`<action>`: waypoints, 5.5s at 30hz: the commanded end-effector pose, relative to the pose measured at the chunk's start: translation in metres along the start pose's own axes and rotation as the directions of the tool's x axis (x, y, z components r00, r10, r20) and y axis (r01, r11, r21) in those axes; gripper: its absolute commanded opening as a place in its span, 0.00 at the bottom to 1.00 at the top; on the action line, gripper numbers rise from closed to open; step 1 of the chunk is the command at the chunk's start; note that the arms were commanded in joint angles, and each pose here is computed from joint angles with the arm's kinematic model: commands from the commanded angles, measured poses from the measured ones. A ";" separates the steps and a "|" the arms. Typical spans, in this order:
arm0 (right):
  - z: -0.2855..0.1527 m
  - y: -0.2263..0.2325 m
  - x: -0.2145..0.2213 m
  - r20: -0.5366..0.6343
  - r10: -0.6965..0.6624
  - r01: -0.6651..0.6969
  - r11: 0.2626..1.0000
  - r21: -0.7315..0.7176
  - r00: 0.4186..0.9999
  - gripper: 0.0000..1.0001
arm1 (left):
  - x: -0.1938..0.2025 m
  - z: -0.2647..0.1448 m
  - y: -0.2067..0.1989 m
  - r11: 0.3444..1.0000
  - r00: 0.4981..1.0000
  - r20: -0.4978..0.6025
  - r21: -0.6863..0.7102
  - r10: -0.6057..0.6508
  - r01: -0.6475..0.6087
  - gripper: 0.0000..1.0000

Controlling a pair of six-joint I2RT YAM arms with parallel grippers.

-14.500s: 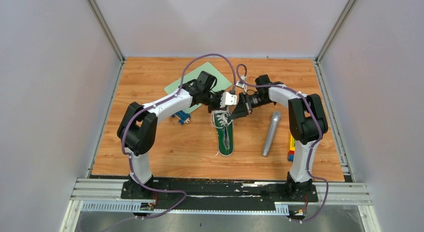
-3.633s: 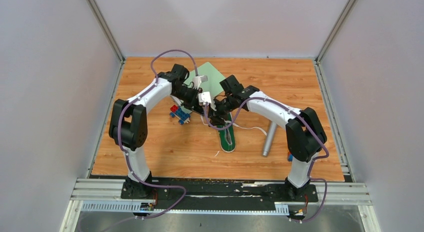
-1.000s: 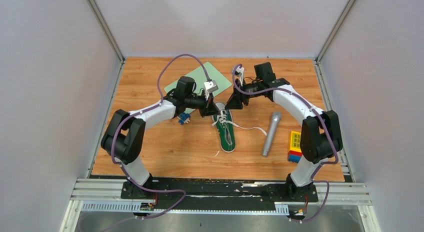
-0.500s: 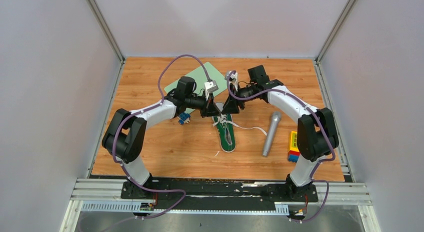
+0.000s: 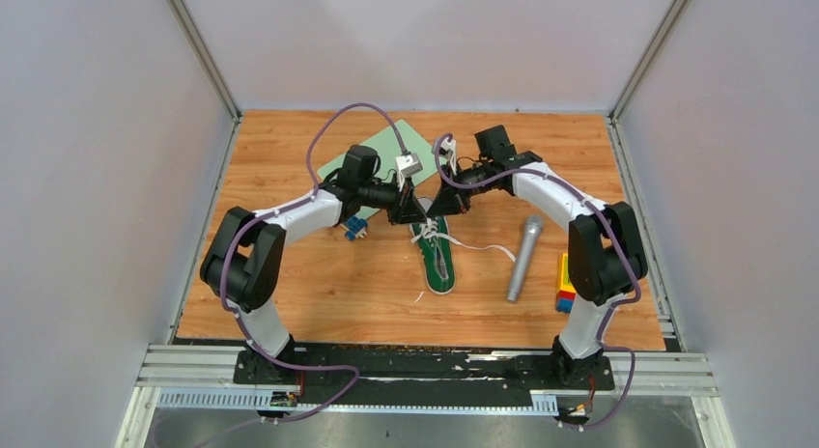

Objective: Tie the shoes

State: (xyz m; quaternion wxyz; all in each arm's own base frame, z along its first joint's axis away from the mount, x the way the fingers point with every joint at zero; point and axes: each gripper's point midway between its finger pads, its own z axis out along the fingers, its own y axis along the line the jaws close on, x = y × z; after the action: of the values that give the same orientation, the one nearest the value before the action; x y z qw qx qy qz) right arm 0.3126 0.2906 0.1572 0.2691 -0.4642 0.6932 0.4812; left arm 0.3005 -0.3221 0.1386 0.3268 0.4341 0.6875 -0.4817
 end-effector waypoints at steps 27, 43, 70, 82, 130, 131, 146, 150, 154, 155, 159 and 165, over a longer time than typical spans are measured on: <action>-0.009 -0.022 -0.031 0.059 0.088 -0.096 0.985 0.140 0.994 0.00 | 0.035 -0.005 0.031 0.986 0.996 -0.080 -0.160 0.037 -0.050 0.67; -0.010 -0.031 -0.034 0.073 0.104 -0.116 0.978 0.176 0.992 0.00 | 0.029 0.013 0.015 0.998 0.999 -0.045 -0.067 0.021 -0.024 0.63; -0.026 -0.037 -0.027 0.092 0.136 -0.153 0.964 0.216 0.986 0.00 | 0.034 0.032 0.023 0.982 0.984 0.017 -0.057 -0.178 0.179 0.14; -0.034 -0.048 -0.014 0.085 0.148 -0.165 0.954 0.249 0.985 0.00 | 0.034 0.021 0.028 0.975 0.977 0.041 -0.062 -0.209 0.212 0.00; -0.079 -0.069 0.016 -0.190 0.011 0.076 0.892 0.446 0.982 0.00 | 0.033 0.034 -0.005 0.964 0.988 -0.029 0.216 -0.154 0.156 0.00; -0.074 -0.070 0.011 -0.181 0.018 0.065 0.895 0.441 0.983 0.00 | 0.033 0.034 -0.007 0.960 0.987 -0.031 0.230 -0.158 0.160 0.00; -0.020 -0.050 -0.035 -0.141 -0.013 0.072 0.905 0.419 0.990 0.00 | 0.037 0.035 -0.020 0.930 0.981 -0.055 0.312 -0.185 0.193 0.00; -0.026 -0.043 -0.048 -0.136 -0.075 0.125 0.900 0.417 0.988 0.00 | 0.042 0.036 -0.020 0.927 0.977 -0.077 0.309 -0.198 0.213 0.00; -0.034 -0.025 -0.061 -0.124 -0.175 0.210 0.900 0.383 0.977 0.00 | 0.043 0.038 -0.017 0.928 0.975 -0.090 0.297 -0.206 0.223 0.00; -0.034 -0.020 -0.064 -0.119 -0.198 0.229 0.901 0.368 0.973 0.00 | 0.043 0.038 -0.017 0.928 0.974 -0.091 0.296 -0.207 0.225 0.00; -0.031 0.000 -0.067 -0.128 -0.287 0.314 0.893 0.322 0.949 0.00 | 0.043 0.039 -0.016 0.927 0.969 -0.100 0.284 -0.226 0.245 0.00; -0.014 0.012 -0.039 -0.237 -0.370 0.428 0.858 0.283 0.898 0.00 | 0.040 0.038 -0.018 0.922 0.967 -0.101 0.293 -0.234 0.254 0.00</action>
State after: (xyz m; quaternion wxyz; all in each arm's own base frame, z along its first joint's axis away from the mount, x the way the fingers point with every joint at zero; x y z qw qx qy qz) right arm 0.3336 0.2869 0.2105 0.3716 -0.5354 0.7064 0.2761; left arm 0.2757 -0.3435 0.0897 0.1826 0.3950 0.6797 -0.5904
